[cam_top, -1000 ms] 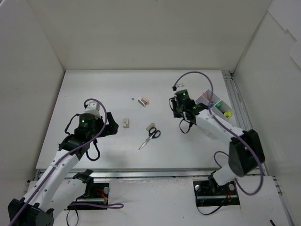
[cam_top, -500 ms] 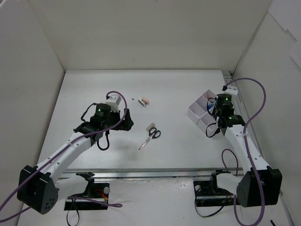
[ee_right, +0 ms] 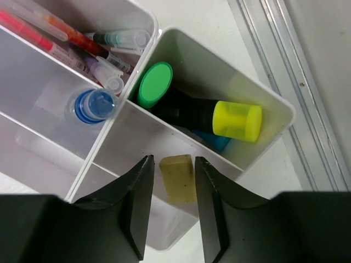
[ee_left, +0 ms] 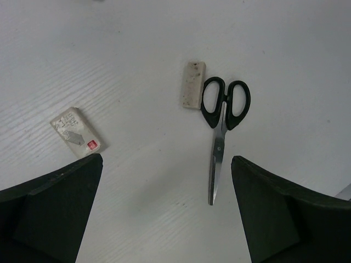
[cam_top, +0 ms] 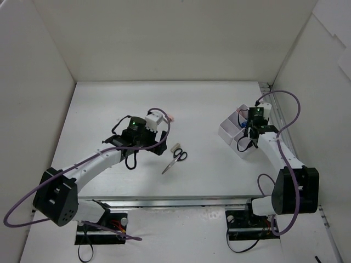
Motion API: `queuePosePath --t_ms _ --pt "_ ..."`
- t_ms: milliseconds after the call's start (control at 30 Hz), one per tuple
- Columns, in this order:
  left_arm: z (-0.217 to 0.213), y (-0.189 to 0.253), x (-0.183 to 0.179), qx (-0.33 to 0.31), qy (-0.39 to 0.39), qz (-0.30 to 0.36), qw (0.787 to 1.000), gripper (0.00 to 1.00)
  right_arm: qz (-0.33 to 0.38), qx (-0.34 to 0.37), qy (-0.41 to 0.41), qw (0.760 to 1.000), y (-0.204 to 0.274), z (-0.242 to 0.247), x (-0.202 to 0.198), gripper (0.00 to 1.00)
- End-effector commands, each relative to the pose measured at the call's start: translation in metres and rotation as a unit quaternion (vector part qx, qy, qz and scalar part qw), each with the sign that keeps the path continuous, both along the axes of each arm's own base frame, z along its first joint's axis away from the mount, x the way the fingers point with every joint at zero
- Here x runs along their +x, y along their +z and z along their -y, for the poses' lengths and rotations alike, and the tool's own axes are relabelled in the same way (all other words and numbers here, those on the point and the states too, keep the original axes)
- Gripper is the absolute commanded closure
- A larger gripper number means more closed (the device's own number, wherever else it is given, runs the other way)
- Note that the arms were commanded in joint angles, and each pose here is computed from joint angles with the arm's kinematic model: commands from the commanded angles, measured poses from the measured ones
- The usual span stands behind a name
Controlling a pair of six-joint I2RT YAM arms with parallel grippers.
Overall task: Sort the stationery into containers
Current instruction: Place the stationery in the storage box, then pick up the stationery from the center of the board.
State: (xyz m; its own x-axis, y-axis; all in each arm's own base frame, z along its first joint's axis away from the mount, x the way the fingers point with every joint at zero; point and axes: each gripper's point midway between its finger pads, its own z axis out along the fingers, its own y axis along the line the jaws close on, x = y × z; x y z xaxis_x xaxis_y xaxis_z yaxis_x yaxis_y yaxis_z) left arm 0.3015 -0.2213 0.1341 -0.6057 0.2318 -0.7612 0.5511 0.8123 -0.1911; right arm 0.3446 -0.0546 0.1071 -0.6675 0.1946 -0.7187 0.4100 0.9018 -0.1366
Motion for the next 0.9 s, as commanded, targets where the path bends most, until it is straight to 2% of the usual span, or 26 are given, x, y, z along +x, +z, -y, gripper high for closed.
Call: queuePosePath --t_ms 0,133,300,367,500,600,867 --pt "0.029 0.042 0.017 -0.012 -0.062 0.081 0.995 0.0 0.064 -0.023 -0.019 0.997 0.041 0.011 0.024 0.67" --pt "0.035 0.039 0.022 0.001 -0.071 0.082 0.994 0.0 0.065 -0.02 -0.01 0.998 0.042 0.009 0.024 0.39" --pt "0.042 0.034 0.026 0.011 -0.087 0.081 0.993 0.01 0.094 0.033 0.053 0.994 0.056 -0.019 0.022 0.27" --pt "0.047 0.029 0.026 0.013 -0.103 0.076 0.992 0.0 0.1 0.059 0.099 0.988 0.058 -0.042 0.019 0.02" --pt "0.065 0.021 0.027 0.027 -0.154 0.078 0.985 0.01 0.127 0.108 0.17 0.971 0.074 -0.082 0.004 0.02" --pt "0.074 0.005 0.034 0.054 -0.156 0.065 0.984 0.01 0.138 0.128 0.179 0.966 0.079 -0.091 -0.008 0.02" --pt "0.088 -0.038 0.051 0.092 -0.152 0.027 0.984 0.22 0.15 0.133 0.175 0.964 0.087 -0.091 -0.032 0.02"
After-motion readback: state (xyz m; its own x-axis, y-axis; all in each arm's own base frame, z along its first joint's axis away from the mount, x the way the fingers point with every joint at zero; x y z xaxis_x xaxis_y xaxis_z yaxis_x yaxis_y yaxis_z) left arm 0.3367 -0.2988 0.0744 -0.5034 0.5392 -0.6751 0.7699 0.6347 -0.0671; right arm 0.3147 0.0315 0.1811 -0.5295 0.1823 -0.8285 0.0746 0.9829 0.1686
